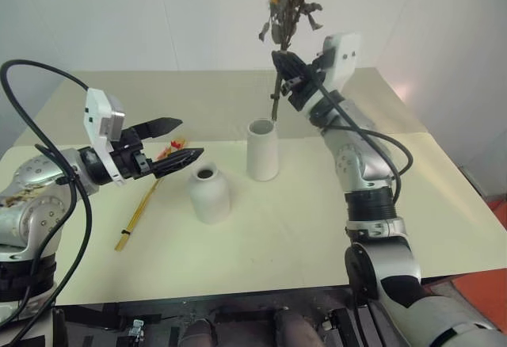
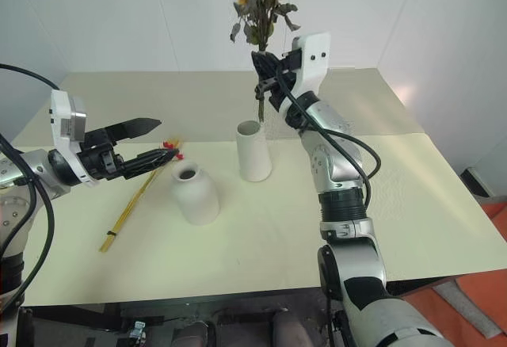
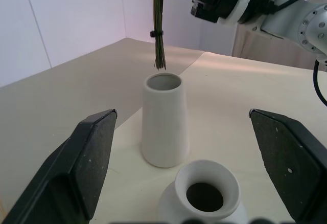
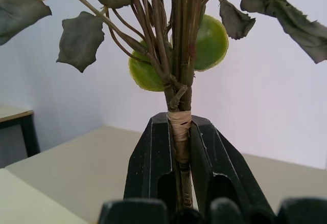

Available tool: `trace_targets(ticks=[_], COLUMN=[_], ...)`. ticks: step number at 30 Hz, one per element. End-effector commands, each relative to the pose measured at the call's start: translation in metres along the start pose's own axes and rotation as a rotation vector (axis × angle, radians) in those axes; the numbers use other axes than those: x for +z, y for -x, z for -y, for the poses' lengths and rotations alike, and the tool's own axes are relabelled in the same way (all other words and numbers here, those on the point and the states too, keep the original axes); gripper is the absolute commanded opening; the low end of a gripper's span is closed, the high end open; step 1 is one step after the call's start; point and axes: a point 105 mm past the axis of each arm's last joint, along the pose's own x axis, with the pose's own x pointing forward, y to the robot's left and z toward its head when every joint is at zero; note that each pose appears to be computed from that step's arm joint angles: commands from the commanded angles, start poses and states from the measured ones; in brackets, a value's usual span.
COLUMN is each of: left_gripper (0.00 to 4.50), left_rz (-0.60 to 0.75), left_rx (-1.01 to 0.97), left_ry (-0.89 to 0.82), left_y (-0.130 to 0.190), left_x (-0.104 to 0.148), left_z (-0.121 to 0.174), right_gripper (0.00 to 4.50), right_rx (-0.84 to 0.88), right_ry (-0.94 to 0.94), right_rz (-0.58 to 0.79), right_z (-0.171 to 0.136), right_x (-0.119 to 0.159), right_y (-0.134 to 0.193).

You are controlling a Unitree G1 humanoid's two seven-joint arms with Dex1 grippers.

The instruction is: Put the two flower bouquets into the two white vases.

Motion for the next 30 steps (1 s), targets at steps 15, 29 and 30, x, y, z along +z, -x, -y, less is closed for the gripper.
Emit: trace_targets(ticks=[15,29,30], left_gripper=[4.50,4.50,4.50], left_rz=[0.024,0.020,0.020], left_rx=[-0.016,-0.026,-0.028], left_ry=[-0.053,-0.055,-0.056], left_y=[0.000,-0.001,-0.001], left_x=[0.015,0.016,0.016], left_z=[0.003,0.003,0.003], right_gripper=[0.22,0.22,0.22], right_rx=[0.020,0.029,0.033], right_ry=[0.032,0.004,-0.001], right_rz=[0.113,0.073,0.070], right_z=[-0.007,-0.012,-0.013], right_x=[0.030,0.015,0.015], right_y=[-0.003,0.000,0.000])
